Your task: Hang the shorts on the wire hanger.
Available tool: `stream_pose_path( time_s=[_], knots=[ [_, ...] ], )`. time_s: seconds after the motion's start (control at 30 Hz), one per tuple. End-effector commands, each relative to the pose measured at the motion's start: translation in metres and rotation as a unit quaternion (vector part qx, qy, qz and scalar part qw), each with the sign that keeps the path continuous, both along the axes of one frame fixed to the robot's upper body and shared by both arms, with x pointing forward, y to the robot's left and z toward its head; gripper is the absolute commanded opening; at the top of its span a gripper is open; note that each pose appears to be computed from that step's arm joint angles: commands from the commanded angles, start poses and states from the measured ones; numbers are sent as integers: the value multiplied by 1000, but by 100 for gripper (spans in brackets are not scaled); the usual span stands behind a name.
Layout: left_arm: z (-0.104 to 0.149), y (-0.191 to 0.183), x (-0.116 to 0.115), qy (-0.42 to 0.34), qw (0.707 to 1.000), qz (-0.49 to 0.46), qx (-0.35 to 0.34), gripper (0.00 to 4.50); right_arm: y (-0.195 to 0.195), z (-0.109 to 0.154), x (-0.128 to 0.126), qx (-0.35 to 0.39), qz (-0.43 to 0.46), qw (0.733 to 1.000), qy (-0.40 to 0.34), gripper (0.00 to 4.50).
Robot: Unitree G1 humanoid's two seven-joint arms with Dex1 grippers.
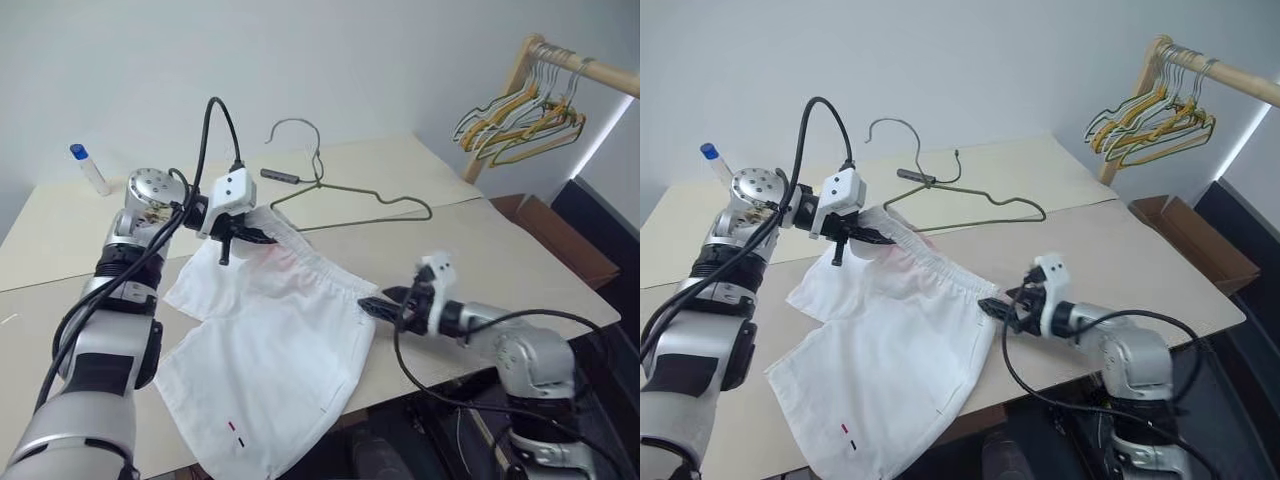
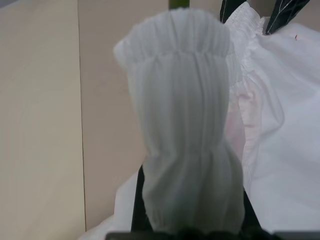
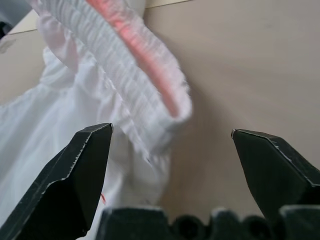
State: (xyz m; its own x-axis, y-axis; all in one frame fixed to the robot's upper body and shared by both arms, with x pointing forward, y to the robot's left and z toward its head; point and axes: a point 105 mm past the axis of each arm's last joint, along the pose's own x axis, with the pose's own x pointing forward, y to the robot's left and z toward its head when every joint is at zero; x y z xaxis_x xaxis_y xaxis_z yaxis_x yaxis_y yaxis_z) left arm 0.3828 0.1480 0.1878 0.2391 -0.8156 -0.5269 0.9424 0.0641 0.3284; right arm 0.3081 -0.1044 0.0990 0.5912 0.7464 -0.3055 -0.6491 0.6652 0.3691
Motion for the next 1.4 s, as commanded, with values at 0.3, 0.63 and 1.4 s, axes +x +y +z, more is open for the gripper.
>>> stream_pose_path(
  time_s=[0.3, 0.63, 1.4],
  knots=[
    [16, 6, 1, -26, 999, 14, -14, 1, -1, 16, -12, 16, 41, 999, -6, 49],
    [-15, 50, -30, 13, 996, -21, 81, 1, -74, 43, 29, -58, -53, 995, -54, 2],
    [-24, 52, -23, 28, 998, 15, 61, 1, -100, 61, 24, -117, -22, 989, -83, 2]
  ],
)
